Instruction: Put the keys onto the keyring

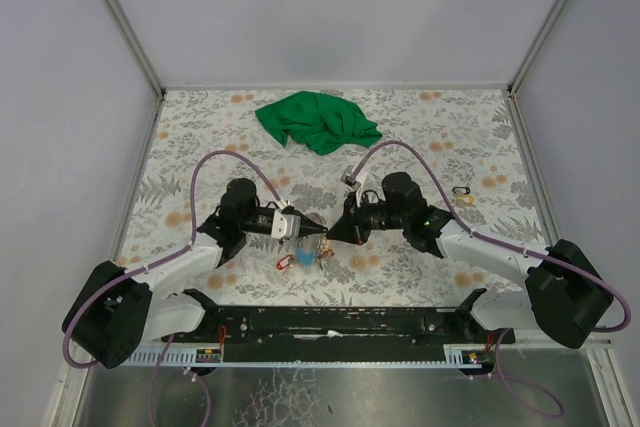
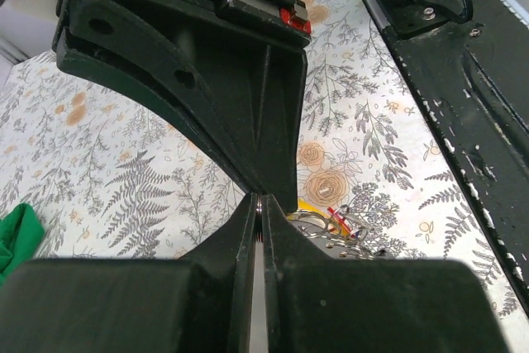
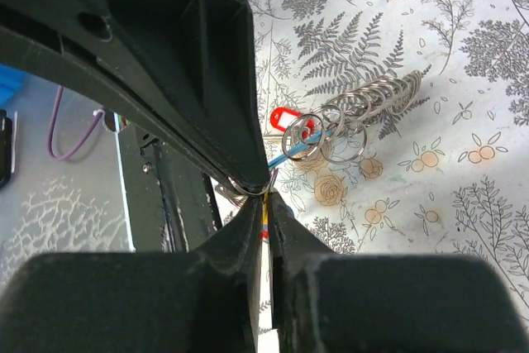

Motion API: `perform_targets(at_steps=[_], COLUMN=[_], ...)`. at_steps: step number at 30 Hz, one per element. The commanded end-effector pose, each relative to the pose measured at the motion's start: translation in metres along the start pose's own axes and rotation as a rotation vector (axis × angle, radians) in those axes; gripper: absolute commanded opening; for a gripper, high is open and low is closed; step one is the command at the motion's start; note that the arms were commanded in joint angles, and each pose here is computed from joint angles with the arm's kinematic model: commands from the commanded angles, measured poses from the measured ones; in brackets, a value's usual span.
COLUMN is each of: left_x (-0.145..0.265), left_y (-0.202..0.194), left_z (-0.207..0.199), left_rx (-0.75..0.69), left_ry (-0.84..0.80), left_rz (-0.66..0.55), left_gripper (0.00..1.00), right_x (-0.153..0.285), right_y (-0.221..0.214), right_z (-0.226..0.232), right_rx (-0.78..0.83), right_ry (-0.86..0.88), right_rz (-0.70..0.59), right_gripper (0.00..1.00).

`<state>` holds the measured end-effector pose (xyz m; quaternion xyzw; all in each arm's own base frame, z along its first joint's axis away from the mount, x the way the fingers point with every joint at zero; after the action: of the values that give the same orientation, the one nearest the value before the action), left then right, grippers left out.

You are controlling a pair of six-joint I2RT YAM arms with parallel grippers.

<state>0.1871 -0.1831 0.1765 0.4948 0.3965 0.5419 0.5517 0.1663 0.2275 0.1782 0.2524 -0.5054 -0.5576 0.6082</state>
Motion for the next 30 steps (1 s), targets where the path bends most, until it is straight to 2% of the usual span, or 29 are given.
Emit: perform_targets(at_steps=[1, 5, 8, 14, 21, 30], left_x=[-0.007, -0.003, 0.0, 0.0, -0.002, -0.002], left_y=[0.01, 0.01, 0.011, 0.012, 0.014, 0.015], left_z=[-0.008, -0.007, -0.006, -0.007, -0.007, -0.006], left_rx=[-0.024, -0.017, -0.016, -0.015, -0.009, -0.015], left_ry=[-0.094, -0.069, -0.066, -0.087, -0.127, -0.125], left_rz=[-0.034, -0.039, -0.062, -0.073, -0.083, -0.086], left_gripper=[0.0, 0.0, 0.0, 0.0, 0.0, 0.0], right_x=[0.005, 0.015, 0.024, 0.029, 0.023, 0.013], right_y=[0.053, 0.044, 0.03, 0.011, -0.002, 0.0], right_z=[-0.005, -0.002, -0.003, -0.004, -0.004, -0.002], right_rx=[0.015, 0.164, 0.25, 0.422, 0.649, 0.621], right_ry=[-0.13, -0.112, -0.102, 0.011, 0.182, 0.281], right_rz=[-0.218, -0.229, -0.212, -0.169, -0.168, -0.254], right_gripper=[0.15, 0.26, 0.31, 0.35, 0.35, 0.32])
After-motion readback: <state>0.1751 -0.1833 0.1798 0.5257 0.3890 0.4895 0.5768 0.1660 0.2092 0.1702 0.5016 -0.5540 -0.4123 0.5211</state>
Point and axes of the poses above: each gripper's point midway between its finger pads, its own x axis back along the fingers, its own z axis along the line the jaws close on, y = z × x, the point moved 10 cm from there along x, back along the fingers, and after that the axes turned 8 degrees about x, right-handed, at the moved point
